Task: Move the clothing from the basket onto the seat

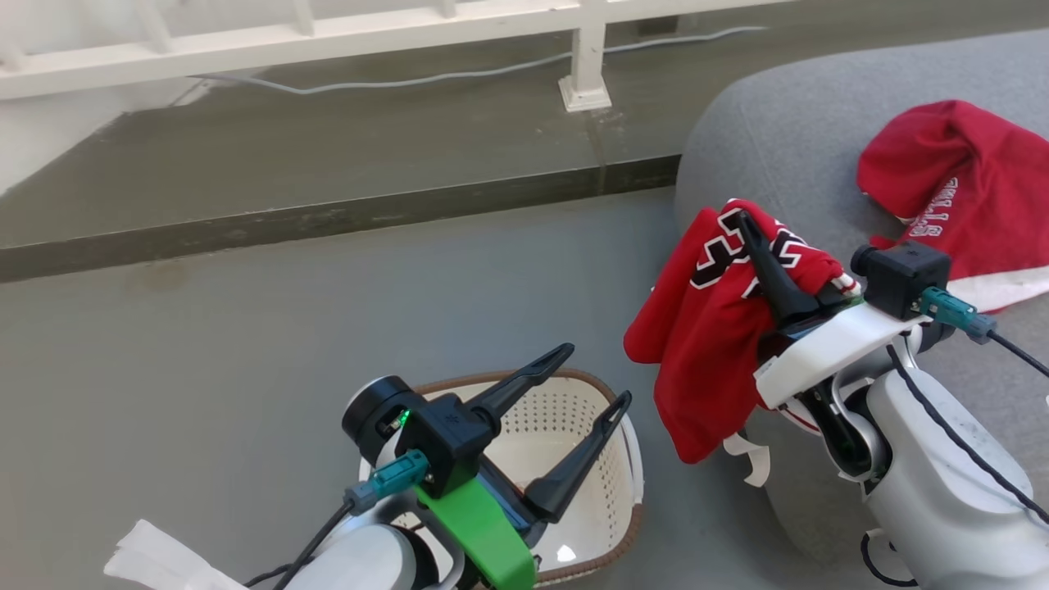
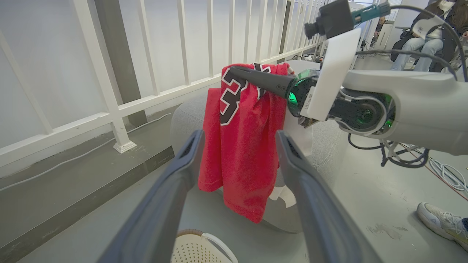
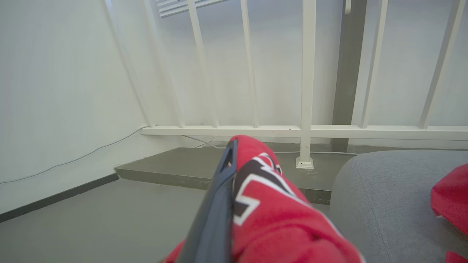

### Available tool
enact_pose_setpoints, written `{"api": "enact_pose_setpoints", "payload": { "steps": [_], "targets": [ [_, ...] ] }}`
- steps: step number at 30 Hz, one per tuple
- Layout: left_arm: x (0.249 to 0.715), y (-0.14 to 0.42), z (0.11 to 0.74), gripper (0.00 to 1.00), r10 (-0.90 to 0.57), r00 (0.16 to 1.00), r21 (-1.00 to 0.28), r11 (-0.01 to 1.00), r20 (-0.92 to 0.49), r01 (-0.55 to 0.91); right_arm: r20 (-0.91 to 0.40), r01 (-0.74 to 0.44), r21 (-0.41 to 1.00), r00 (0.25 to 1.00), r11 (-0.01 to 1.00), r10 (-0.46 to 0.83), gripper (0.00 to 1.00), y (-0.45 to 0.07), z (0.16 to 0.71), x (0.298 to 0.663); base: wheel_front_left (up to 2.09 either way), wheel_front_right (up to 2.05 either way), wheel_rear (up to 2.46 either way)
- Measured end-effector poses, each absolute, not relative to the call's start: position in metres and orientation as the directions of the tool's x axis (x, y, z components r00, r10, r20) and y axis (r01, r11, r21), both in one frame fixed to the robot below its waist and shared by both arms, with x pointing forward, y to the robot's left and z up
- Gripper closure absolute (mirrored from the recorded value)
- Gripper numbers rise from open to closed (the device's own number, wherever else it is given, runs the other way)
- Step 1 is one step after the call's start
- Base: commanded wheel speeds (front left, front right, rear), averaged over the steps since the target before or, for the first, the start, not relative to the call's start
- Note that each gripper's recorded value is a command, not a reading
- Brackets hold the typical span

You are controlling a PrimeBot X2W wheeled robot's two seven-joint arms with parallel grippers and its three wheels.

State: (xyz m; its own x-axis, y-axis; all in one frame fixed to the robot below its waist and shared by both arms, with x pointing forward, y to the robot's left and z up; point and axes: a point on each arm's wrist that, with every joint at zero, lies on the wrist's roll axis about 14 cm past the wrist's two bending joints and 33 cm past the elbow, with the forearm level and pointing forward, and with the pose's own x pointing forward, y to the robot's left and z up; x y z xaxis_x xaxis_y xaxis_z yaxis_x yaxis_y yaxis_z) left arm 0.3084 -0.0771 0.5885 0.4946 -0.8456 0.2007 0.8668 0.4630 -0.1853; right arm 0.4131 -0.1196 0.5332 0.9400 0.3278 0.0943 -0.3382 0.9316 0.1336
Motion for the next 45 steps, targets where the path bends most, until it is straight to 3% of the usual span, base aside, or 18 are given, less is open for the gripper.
{"api": "enact_pose_setpoints", "payload": {
  "steps": [24,45],
  "targets": [
    [0.326,-0.117,0.55,0.0,-0.925,0.361,-0.223,0.329,0.12,0.918,0.068,0.02,0.142,0.997,0.99,-0.03,1.0,-0.244,0.524,0.425,0.0,0.0,0.0],
    [0.36,-0.134,0.527,0.0,-0.945,0.305,-0.258,0.267,0.12,0.928,0.384,0.258,-0.011,0.893,0.966,-0.234,1.0,-0.375,0.663,0.498,0.0,0.0,0.0]
  ]
}}
